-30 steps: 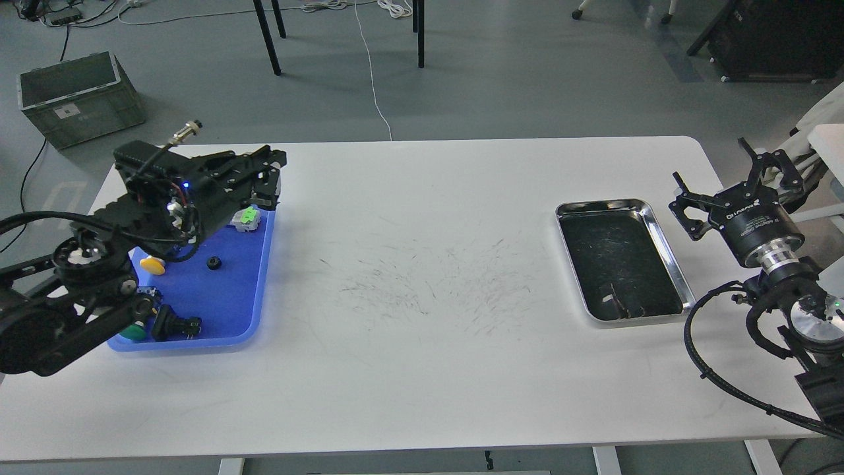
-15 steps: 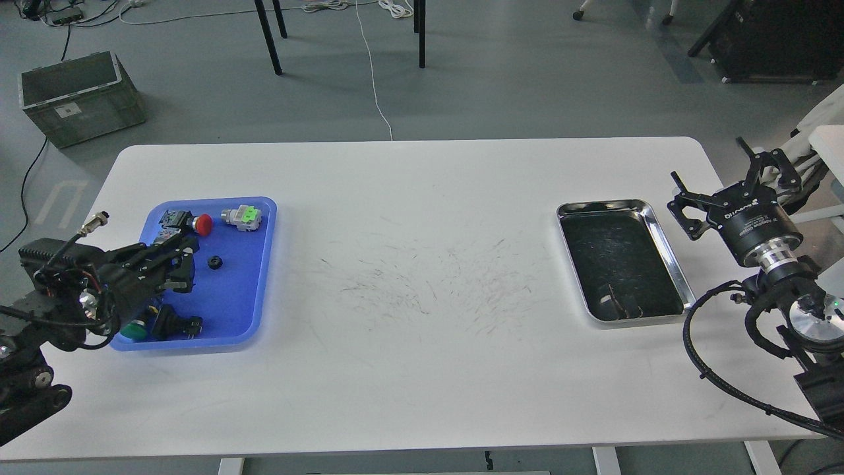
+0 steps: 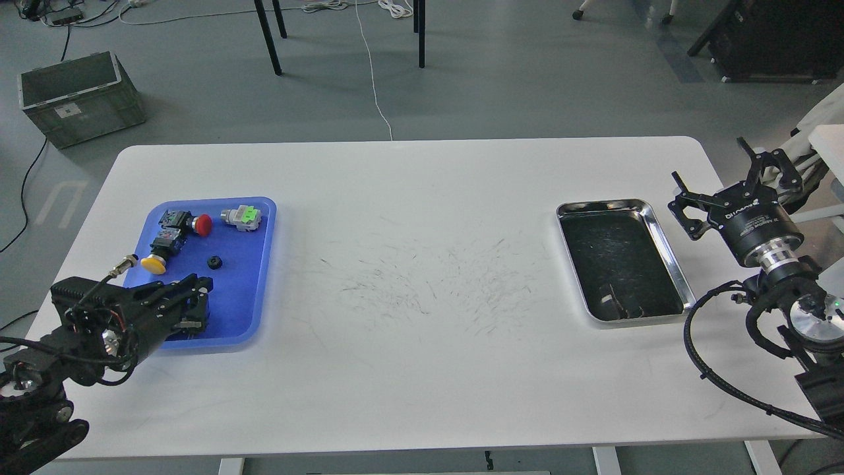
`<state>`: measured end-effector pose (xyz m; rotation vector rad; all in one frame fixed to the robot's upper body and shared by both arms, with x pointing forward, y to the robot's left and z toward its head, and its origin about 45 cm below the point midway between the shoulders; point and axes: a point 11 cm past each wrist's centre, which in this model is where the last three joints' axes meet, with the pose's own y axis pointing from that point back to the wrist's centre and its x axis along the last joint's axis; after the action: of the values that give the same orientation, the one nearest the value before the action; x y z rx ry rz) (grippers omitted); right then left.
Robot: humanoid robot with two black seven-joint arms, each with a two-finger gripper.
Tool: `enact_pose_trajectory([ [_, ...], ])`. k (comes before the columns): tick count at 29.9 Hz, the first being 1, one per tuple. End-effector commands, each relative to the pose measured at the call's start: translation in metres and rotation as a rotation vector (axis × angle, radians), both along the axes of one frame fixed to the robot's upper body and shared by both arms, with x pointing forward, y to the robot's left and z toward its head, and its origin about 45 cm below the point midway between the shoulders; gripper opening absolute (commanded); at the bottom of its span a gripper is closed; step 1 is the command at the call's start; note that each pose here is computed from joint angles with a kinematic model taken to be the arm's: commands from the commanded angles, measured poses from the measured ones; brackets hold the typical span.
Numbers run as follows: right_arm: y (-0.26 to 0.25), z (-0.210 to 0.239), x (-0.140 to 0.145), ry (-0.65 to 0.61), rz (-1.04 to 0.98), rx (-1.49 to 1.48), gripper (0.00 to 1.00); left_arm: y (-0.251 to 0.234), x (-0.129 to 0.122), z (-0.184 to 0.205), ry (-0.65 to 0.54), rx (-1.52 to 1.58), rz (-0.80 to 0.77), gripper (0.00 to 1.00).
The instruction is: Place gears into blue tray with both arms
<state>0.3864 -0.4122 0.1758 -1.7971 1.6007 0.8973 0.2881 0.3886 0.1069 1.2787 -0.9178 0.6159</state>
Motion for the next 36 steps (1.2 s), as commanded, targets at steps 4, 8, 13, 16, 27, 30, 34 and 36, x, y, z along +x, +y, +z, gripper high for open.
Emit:
enact_pose_trajectory([
  [4, 0.000, 0.000, 0.000, 0.000, 0.000, 0.001, 0.96, -0.002, 0.002, 0.001, -0.005, -0.004, 0.000, 0.44],
  [8, 0.001, 0.000, 0.000, -0.001, 0.001, 0.002, 0.96, -0.003, 0.005, 0.004, -0.013, -0.011, -0.002, 0.70],
  [13, 0.001, 0.001, 0.001, -0.004, 0.002, 0.002, 0.96, -0.004, 0.023, 0.023, -0.072, -0.022, -0.001, 0.96],
  [16, 0.003, 0.007, 0.006, -0.018, 0.006, 0.002, 0.96, -0.008, 0.052, 0.054, -0.158, -0.068, 0.020, 0.97],
  [27, 0.014, 0.042, 0.035, -0.066, 0.020, -0.013, 0.97, -0.043, 0.152, 0.193, -0.338, -0.869, 0.363, 0.98],
  [30, 0.024, 0.051, 0.046, -0.061, 0.028, -0.022, 0.97, -0.052, 0.167, 0.220, -0.311, -1.255, 0.489, 0.98],
  [34, 0.040, 0.052, 0.057, -0.033, 0.026, -0.015, 0.97, -0.051, 0.183, 0.208, -0.240, -1.508, 0.617, 0.98],
  [36, 0.043, 0.052, 0.059, -0.027, 0.021, -0.011, 0.97, -0.060, 0.187, 0.202, -0.164, -1.595, 0.600, 0.98],
])
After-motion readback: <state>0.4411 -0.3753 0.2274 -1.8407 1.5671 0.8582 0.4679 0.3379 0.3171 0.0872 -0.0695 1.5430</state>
